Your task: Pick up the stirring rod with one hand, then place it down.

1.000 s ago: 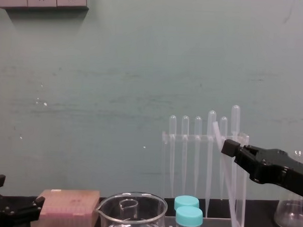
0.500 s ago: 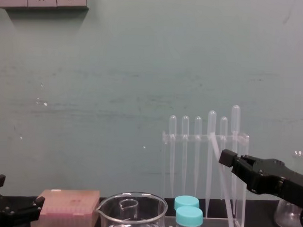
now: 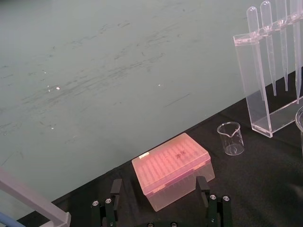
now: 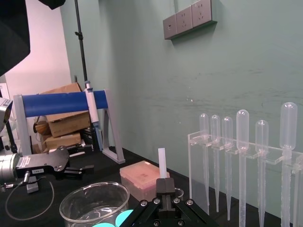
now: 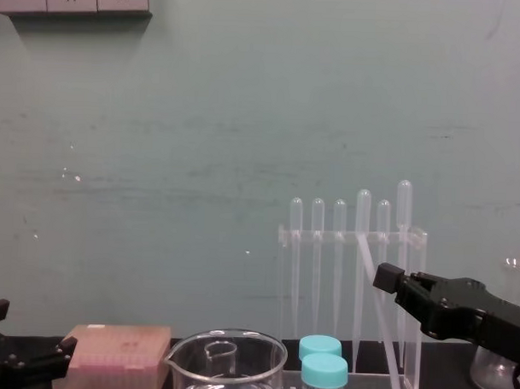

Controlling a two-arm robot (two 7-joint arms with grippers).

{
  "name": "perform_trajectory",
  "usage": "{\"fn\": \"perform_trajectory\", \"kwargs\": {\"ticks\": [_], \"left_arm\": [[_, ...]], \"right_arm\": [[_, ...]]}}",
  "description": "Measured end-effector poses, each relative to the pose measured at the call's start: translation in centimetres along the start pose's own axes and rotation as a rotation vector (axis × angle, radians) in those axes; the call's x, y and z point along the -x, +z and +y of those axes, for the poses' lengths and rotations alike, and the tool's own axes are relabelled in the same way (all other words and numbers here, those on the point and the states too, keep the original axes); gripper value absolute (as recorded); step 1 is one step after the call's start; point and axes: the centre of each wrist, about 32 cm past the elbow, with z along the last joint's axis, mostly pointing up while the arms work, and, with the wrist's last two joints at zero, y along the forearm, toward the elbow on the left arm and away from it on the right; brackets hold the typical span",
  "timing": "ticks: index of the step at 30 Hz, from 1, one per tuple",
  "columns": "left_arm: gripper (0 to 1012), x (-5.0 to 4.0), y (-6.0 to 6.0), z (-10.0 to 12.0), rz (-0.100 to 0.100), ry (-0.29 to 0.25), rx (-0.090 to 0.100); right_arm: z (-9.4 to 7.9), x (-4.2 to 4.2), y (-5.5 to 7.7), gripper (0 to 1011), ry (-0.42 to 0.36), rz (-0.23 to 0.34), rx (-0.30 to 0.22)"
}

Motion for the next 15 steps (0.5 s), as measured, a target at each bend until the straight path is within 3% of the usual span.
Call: {"fn": "perform_trajectory", "kwargs": {"ticks": [5,15], "left_arm": [[1000,0.0,0.0,0.0,0.0,0.0,0.0],[1000,0.0,0.0,0.0,0.0,0.0,0.0]], "right_arm": [[-0.01,-0.01,0.0,33,-0.001,0.001,0.0],[-0.05,-0.01,-0.01,330,-0.002,0.002,0.0]]}}
